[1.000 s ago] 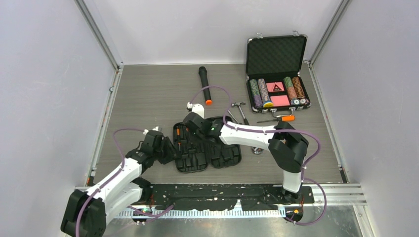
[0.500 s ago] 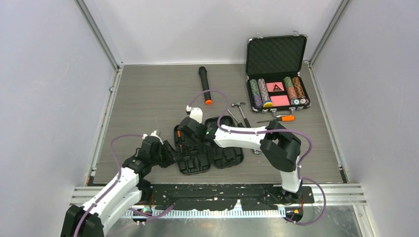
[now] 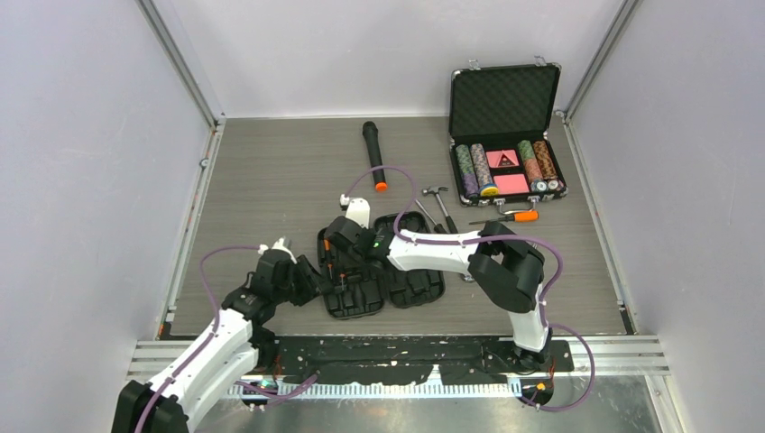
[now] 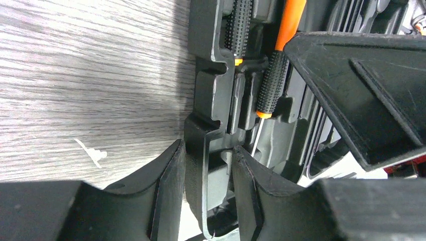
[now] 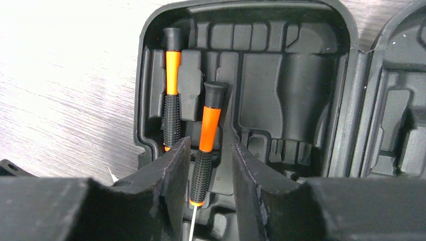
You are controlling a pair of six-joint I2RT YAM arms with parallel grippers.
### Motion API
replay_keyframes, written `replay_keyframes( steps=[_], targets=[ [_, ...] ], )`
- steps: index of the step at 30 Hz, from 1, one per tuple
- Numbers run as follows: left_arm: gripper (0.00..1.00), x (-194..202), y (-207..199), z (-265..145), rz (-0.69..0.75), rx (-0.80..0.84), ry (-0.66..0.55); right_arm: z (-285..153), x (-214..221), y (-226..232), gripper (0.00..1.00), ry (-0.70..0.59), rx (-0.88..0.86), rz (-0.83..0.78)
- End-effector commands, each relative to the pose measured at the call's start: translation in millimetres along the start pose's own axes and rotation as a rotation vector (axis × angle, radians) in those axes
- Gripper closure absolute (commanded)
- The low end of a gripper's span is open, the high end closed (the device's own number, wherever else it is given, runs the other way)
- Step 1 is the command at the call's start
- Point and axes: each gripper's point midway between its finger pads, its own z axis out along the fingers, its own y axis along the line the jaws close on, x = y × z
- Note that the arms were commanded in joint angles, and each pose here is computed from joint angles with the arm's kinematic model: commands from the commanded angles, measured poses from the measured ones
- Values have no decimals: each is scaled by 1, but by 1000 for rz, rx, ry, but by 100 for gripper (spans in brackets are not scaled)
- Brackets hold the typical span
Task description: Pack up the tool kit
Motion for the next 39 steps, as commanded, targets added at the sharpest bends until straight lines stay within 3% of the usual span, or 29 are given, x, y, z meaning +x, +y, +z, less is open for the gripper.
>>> replay_keyframes(
  steps=[1,20,27,34,39],
  targets=[
    [61,-9,-2,0,6,14,-48,-8,-27,11,62,-97,-21,16],
    [63,0,2,6,9,11,-4,19,-31,10,76,-86,7,6],
    [64,0,3,5,13,6,-7,18,-45,10,90,-114,12,-9],
    [64,-2,2,3,20,5,-15,23,-56,9,90,-132,19,-24],
    [62,-3,2,2,22,2,-21,30,-50,7,84,-117,24,-28]
  ],
)
